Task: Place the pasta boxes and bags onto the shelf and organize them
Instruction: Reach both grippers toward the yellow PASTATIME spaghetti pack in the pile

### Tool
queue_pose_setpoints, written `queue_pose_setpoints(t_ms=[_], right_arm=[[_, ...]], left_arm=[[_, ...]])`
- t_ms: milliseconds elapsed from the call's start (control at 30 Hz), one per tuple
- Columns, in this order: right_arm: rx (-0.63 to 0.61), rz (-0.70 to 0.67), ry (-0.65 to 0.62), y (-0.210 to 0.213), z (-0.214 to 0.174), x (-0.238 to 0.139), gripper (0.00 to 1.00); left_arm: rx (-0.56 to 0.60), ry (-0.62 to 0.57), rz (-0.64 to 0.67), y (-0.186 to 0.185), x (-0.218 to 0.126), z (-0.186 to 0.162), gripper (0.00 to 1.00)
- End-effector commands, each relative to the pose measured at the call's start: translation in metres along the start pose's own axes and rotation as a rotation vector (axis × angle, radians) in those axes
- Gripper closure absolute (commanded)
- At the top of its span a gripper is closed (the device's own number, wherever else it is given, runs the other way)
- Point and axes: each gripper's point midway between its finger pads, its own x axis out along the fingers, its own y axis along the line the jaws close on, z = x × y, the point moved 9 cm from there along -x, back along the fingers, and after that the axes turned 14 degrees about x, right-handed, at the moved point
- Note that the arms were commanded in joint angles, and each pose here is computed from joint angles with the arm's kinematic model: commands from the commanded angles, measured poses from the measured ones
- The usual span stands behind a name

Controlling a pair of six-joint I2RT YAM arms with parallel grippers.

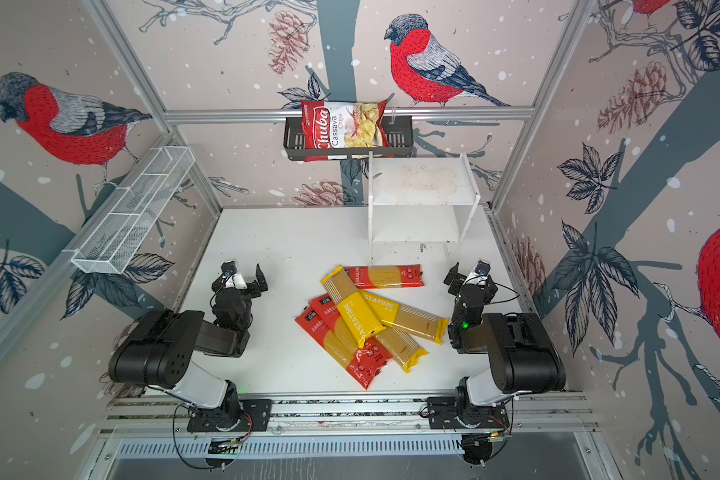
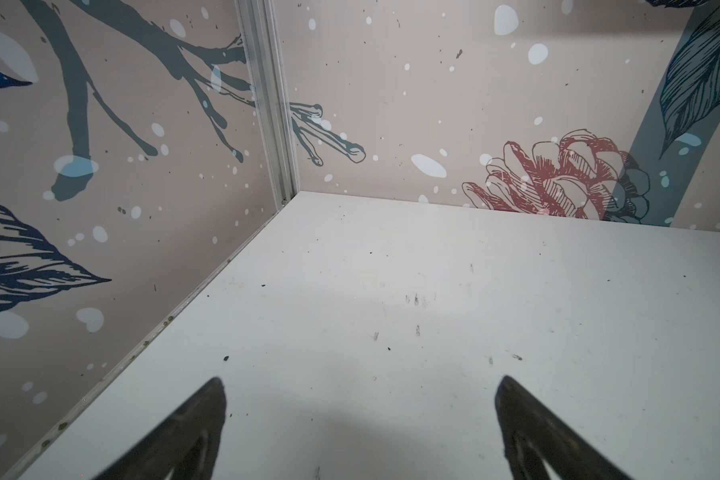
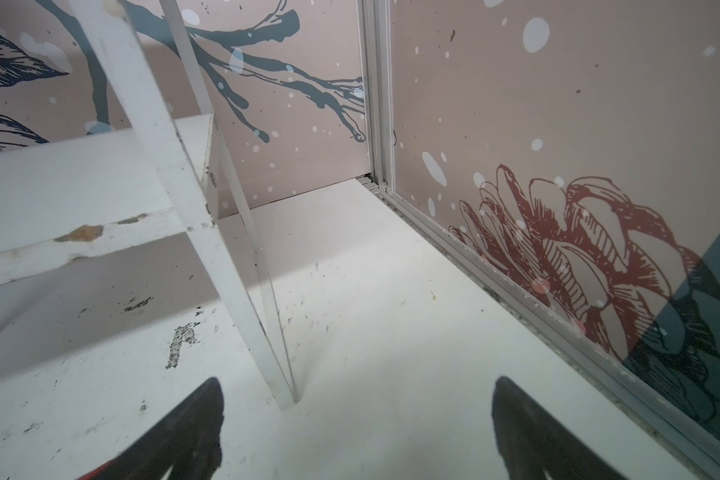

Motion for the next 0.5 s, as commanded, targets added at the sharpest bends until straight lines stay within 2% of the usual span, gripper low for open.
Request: queue_pose_setpoints(t_ms=[0, 133, 233, 333, 467], right_arm=[[0.006, 0.046, 0.003, 0.000, 0.004, 0.001, 0.00], [-0.051, 0.135, 0.000, 0.014, 0.014, 0.000, 0.00], [-0.064, 0.086, 0.039, 0.029, 0.030, -0.002, 0.00], [-0.012, 0.035, 0.017, 0.035, 0.046, -0.014, 0.00], [0.030, -0.039, 0.021, 0.054, 0.070, -0.030, 0.00]], left_arm=[[0.003, -0.022, 0.046, 0.001, -0.003, 0.005, 0.01], [0.029, -0.063, 0.121, -0.001, -0.018, 0.018, 0.01], [0.096, -0.076, 0.126, -0.010, -0.023, 0.043, 0.01], [0.025, -0.048, 0.164, -0.007, -0.029, 0.063, 0.01], [-0.073, 0.001, 0.081, -0.005, -0.037, 0.089, 0.01]])
